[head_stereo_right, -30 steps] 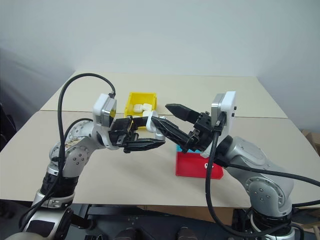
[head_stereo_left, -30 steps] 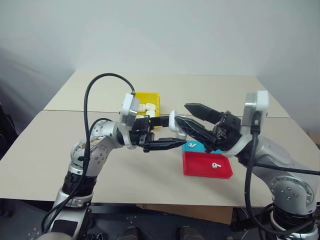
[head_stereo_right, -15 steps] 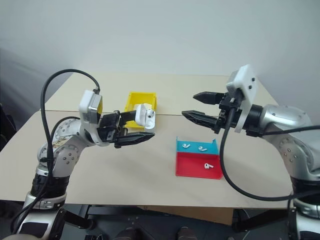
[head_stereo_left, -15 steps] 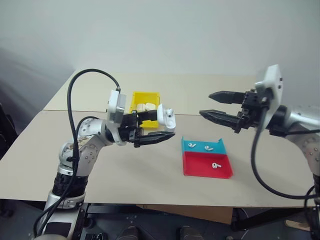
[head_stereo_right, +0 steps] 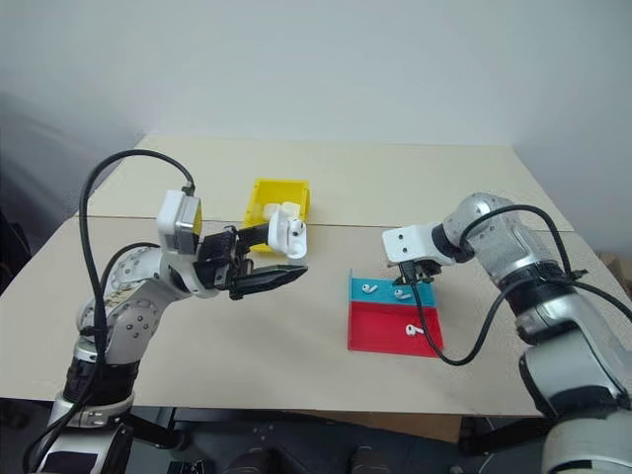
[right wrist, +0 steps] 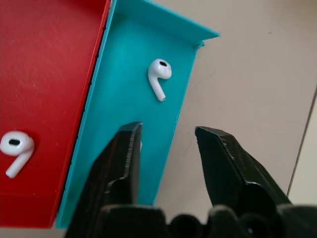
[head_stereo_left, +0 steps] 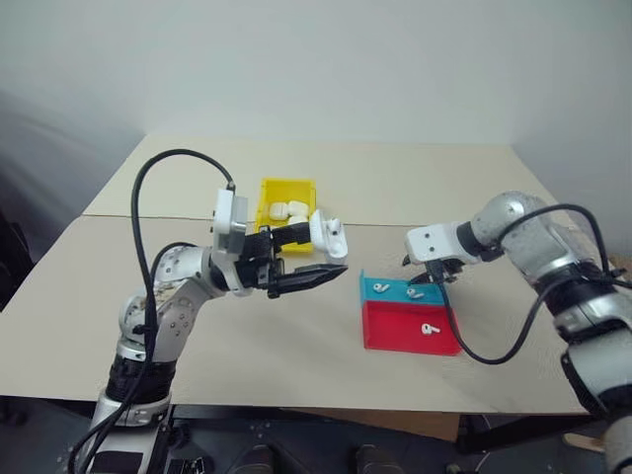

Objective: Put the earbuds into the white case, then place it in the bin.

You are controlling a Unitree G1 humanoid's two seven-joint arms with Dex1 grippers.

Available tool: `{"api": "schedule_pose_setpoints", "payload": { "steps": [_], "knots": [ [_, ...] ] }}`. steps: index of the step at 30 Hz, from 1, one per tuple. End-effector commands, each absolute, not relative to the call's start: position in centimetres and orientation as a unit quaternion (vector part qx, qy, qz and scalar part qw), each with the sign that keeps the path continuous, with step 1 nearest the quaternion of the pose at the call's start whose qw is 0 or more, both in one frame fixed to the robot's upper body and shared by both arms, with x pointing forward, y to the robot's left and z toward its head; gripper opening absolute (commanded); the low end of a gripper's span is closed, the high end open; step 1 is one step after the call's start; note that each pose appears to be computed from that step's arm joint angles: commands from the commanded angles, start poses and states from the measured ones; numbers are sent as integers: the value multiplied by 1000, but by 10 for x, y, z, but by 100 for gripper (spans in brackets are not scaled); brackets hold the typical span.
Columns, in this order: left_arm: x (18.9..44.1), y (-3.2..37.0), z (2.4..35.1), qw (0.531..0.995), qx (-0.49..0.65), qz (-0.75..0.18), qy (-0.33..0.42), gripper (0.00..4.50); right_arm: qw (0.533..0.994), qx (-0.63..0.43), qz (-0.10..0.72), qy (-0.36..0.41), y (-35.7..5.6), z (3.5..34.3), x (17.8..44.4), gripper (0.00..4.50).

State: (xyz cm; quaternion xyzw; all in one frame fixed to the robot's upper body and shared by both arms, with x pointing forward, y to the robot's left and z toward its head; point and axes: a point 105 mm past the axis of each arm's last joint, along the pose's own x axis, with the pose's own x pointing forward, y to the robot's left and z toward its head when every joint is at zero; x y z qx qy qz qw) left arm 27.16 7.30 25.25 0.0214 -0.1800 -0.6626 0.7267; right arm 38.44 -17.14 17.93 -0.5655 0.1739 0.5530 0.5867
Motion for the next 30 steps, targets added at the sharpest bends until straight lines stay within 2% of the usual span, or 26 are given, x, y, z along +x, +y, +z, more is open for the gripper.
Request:
{"api": "schedule_pose_setpoints", "payload": {
  "steps": [1, 7, 23, 26, 29, 30],
  "knots": [
    [260, 73, 261, 720, 28, -662, -206, 277, 549, -576, 574, 191, -177, 178, 383, 220],
    [248, 69, 262, 713, 17, -668, -209, 277, 534, -582, 576, 214, -175, 164, 390, 220],
    [235, 66, 262, 691, 18, -692, -209, 277, 540, -589, 554, 233, -174, 139, 399, 220],
    [236, 66, 263, 691, 20, -692, -207, 277, 542, -587, 554, 235, -174, 137, 399, 169],
    [236, 66, 263, 691, 21, -692, -207, 277, 542, -584, 553, 243, -175, 135, 399, 72],
    [236, 66, 263, 692, 21, -692, -206, 277, 548, -581, 550, 244, -174, 135, 400, 65]
  ]
}}
